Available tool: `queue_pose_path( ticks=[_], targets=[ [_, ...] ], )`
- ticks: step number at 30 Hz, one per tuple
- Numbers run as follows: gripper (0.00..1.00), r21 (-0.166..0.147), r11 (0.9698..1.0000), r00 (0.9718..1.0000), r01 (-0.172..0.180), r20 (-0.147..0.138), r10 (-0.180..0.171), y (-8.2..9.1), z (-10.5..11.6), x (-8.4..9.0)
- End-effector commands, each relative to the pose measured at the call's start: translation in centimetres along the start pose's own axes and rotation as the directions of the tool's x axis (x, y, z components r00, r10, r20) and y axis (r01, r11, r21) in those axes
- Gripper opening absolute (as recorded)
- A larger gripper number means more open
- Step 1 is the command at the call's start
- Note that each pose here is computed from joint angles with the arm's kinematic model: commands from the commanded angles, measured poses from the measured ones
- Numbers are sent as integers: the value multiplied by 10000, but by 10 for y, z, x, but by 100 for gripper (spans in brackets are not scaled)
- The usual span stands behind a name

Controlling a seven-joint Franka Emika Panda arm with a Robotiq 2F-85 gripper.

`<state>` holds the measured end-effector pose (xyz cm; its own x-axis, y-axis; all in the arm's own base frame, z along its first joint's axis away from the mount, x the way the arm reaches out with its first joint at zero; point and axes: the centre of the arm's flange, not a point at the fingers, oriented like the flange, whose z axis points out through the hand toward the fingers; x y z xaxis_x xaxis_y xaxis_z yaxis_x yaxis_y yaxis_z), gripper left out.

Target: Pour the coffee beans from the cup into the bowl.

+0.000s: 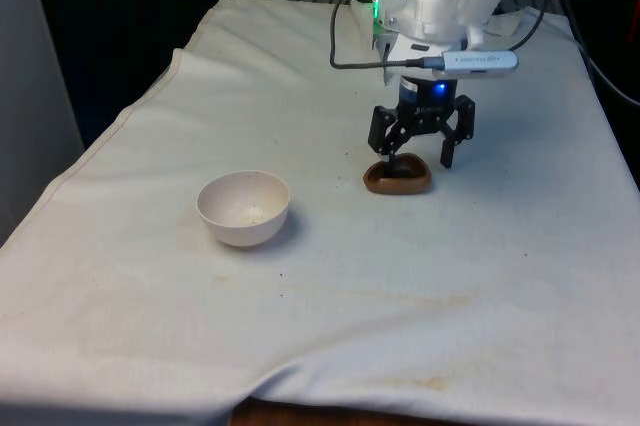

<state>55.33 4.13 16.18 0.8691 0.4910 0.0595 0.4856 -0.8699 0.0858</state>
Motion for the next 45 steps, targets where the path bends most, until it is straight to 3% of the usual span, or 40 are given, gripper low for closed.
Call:
queue_pose_path(
  ticks=[1,20,25,28,30,36,40,45],
  targets=[
    [100,76,10000,10000,1,-32,-1,-1,1,0],
    [100,104,9999,10000,-59,56,58,1,1,-2],
    [68,57,10000,10000,-64,43,63,1,1,-1],
    [58,49,10000,10000,-63,47,62,2,1,-2],
    [41,39,10000,10000,-62,41,61,2,1,-2],
    [10,31,10000,10000,-38,19,38,1,-1,0],
    [4,37,10000,10000,-47,28,47,1,-1,-1],
    [4,40,10000,10000,-39,25,39,0,-1,0]
  ],
)
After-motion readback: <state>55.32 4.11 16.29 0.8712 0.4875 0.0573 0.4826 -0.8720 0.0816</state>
